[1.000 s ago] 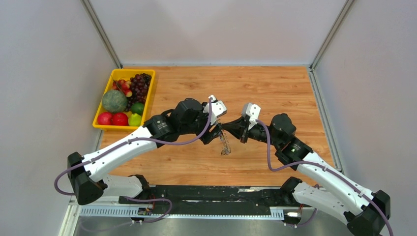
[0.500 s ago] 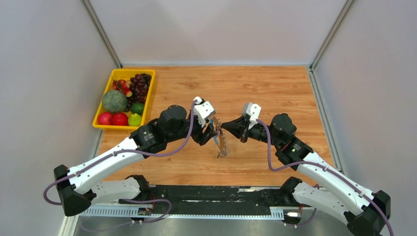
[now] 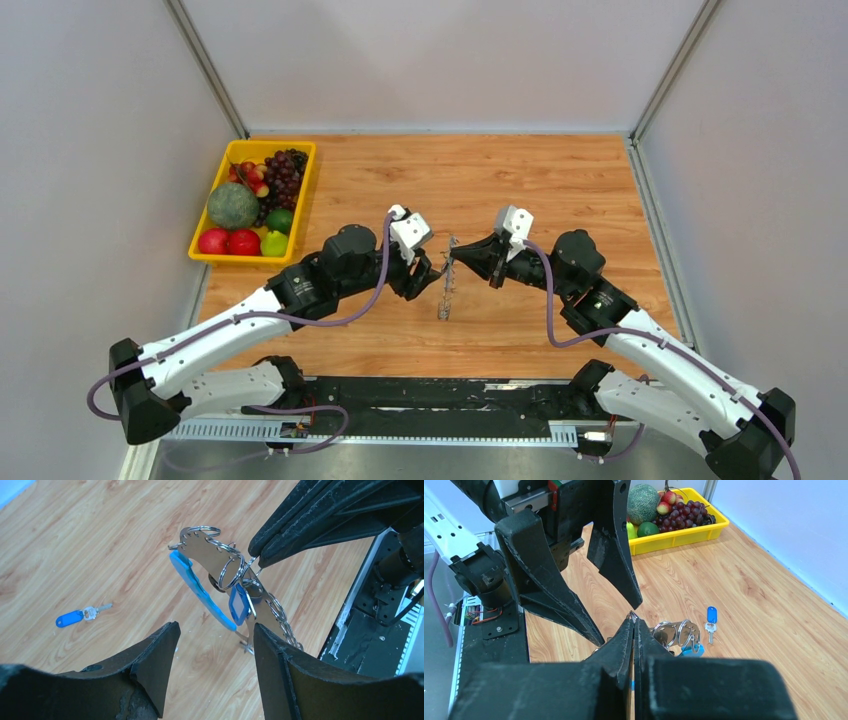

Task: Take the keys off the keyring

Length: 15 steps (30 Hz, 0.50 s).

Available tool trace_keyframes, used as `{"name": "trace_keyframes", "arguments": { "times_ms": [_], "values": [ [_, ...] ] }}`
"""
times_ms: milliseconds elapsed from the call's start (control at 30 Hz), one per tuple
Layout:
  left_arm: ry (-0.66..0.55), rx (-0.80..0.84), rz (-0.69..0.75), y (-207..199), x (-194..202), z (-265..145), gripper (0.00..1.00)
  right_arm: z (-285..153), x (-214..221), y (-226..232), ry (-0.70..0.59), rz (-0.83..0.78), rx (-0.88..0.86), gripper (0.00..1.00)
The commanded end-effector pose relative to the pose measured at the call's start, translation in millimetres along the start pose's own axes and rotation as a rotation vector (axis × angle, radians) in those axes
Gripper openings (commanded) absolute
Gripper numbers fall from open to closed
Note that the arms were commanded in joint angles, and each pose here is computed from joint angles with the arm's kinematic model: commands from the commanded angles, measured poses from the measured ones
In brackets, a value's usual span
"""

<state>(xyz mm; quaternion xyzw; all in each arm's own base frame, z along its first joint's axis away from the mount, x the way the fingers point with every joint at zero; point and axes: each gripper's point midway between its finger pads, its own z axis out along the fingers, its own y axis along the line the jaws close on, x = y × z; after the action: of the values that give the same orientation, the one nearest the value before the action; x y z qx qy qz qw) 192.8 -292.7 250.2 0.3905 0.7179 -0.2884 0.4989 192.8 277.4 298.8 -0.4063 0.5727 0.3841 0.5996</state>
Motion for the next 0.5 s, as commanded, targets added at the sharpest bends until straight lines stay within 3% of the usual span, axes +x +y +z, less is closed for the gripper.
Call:
{"name": "trace_keyframes", "arguments": {
  "times_ms": [0,467],
  "values": [
    [-0.091,0.005,0.002,-3.4,-18.2,4.4,0.66,-3.8,-48.6,0.3,-0.127,-0.041,0.008,0.0],
    [-0.089,0.01,0.033,-8.4,-13.4,18.4,0.62,-3.3,-50.2,1.0,-0.129,-0.035,0.004,0.0]
  ]
}}
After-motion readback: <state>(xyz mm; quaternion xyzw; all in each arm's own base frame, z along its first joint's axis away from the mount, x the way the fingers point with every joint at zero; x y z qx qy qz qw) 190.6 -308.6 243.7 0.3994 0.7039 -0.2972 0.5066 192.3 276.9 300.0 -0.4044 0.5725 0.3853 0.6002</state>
